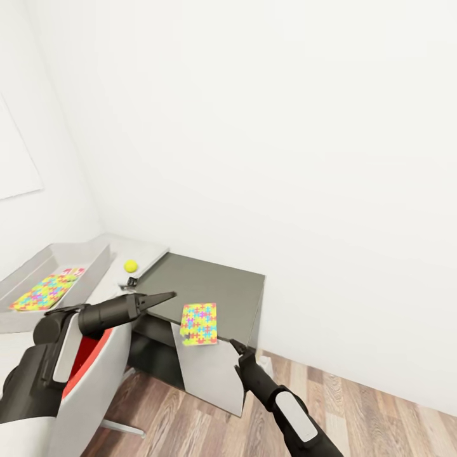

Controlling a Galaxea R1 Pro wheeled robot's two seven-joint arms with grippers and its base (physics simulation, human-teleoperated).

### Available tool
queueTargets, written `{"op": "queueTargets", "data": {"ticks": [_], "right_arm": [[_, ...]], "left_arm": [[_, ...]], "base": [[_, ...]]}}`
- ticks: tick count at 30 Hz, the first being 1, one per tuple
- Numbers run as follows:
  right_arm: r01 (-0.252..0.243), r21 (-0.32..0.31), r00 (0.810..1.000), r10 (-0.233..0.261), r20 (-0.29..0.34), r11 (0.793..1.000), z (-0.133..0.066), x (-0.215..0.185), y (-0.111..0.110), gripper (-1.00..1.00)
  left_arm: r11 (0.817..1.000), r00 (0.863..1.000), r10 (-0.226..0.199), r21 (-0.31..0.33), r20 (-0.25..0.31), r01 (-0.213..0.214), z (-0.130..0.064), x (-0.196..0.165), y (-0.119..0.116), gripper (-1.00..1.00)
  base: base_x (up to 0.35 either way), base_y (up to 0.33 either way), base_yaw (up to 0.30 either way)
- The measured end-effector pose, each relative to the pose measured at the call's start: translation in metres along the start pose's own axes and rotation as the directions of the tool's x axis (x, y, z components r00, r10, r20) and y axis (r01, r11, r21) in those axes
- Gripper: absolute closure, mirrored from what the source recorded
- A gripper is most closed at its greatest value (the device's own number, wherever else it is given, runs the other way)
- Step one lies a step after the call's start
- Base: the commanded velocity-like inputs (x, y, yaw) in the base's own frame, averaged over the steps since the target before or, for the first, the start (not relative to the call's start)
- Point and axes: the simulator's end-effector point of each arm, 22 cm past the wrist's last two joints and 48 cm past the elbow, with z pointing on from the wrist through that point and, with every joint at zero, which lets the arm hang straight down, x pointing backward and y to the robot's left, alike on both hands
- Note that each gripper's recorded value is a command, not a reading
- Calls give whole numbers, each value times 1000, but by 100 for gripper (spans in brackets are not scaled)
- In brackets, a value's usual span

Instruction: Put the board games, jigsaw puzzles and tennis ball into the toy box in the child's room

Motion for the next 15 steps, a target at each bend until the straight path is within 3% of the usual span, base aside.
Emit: {"op": "queueTargets", "data": {"ticks": [15], "right_arm": [[0, 1, 1000, 0, 1, 1000, -1, -2, -1, -100]], "left_arm": [[1000, 1000, 1, -1, 6, -1, -3, -2, 0, -100]], "base": [[52, 71, 0]]}}
